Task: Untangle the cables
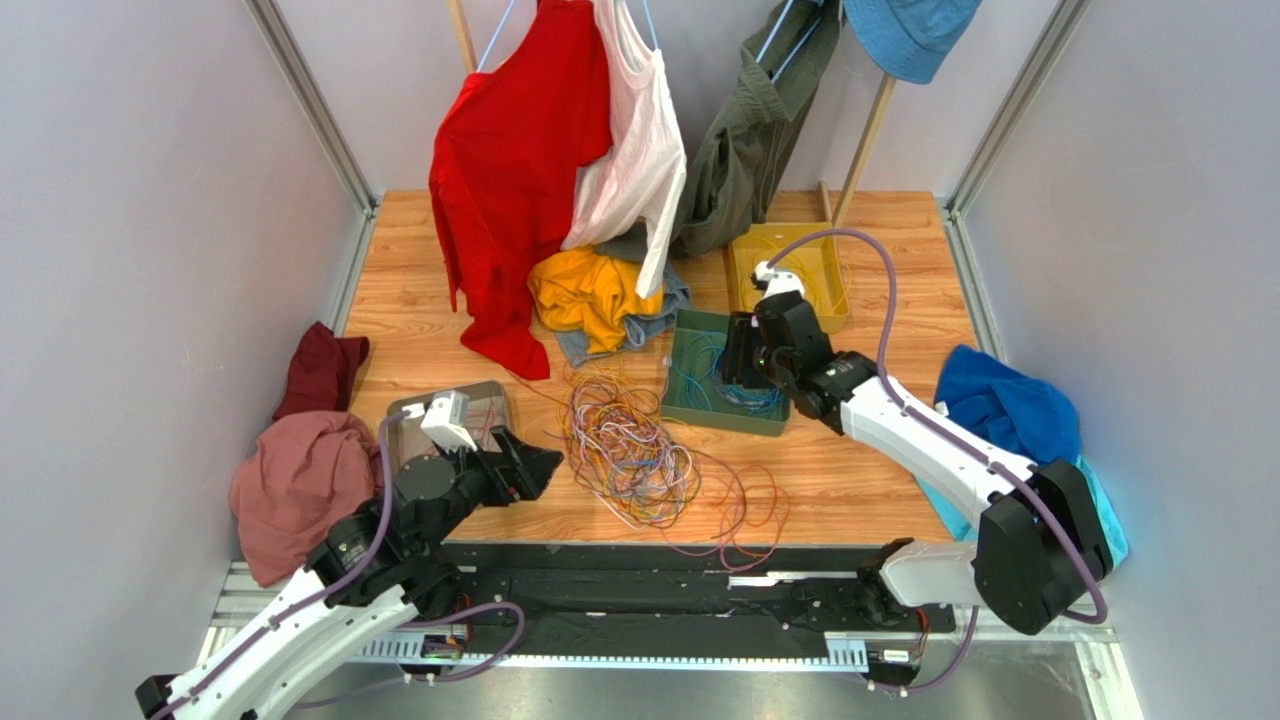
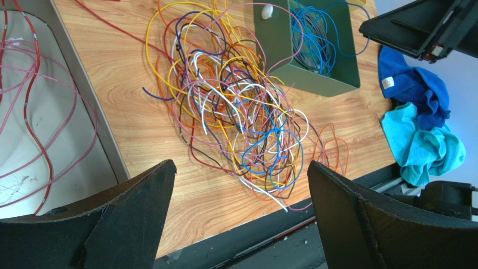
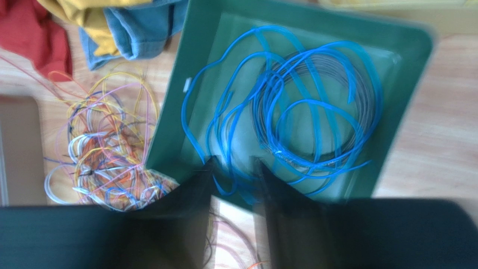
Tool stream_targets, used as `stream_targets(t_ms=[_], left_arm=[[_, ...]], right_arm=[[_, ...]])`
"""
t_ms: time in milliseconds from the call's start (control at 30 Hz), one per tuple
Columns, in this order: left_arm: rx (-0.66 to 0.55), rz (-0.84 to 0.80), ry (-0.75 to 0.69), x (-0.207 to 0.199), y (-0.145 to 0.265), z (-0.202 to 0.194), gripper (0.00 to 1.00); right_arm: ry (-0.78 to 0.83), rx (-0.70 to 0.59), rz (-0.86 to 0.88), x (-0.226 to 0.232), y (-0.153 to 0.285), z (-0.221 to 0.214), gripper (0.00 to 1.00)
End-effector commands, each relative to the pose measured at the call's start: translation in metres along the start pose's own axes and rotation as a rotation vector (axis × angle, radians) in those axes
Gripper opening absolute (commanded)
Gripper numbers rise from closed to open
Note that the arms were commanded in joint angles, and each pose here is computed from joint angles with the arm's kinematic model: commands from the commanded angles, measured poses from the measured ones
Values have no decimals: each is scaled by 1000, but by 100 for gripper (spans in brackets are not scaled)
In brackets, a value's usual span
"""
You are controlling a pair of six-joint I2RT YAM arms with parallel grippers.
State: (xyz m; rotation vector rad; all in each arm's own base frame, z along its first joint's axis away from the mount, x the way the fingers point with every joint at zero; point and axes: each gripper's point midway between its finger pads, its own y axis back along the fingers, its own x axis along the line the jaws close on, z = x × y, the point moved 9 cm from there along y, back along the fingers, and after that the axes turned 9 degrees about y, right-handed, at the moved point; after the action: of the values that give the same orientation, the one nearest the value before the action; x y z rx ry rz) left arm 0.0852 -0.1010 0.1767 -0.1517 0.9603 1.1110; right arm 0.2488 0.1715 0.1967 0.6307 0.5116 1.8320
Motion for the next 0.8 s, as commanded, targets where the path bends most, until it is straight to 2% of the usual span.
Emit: stream_targets(t_ms=[0, 33, 100, 267, 367, 533, 767], left_arm=[[-6, -29, -11, -9, -1, 5, 97], [-7, -26, -14, -9, 0, 6, 97], [-13, -10, -20, -9, 1, 8, 97], [-1, -1, -4, -6, -2, 4, 97], [13, -4, 9, -6, -4, 0, 97], [29, 3, 9, -5, -4, -1, 96], [41, 10, 16, -3, -9, -5, 96]], right_arm=[[75, -139, 131, 45, 40, 19, 57], [105, -140, 138, 52, 48, 16, 61], [177, -155, 184, 73, 66, 9, 62], [244, -92, 330, 101, 79, -38, 59], [267, -51, 357, 108, 74, -67, 57], [256, 11, 297, 99, 61, -104, 56], [222, 33, 197, 82, 50, -125, 57]])
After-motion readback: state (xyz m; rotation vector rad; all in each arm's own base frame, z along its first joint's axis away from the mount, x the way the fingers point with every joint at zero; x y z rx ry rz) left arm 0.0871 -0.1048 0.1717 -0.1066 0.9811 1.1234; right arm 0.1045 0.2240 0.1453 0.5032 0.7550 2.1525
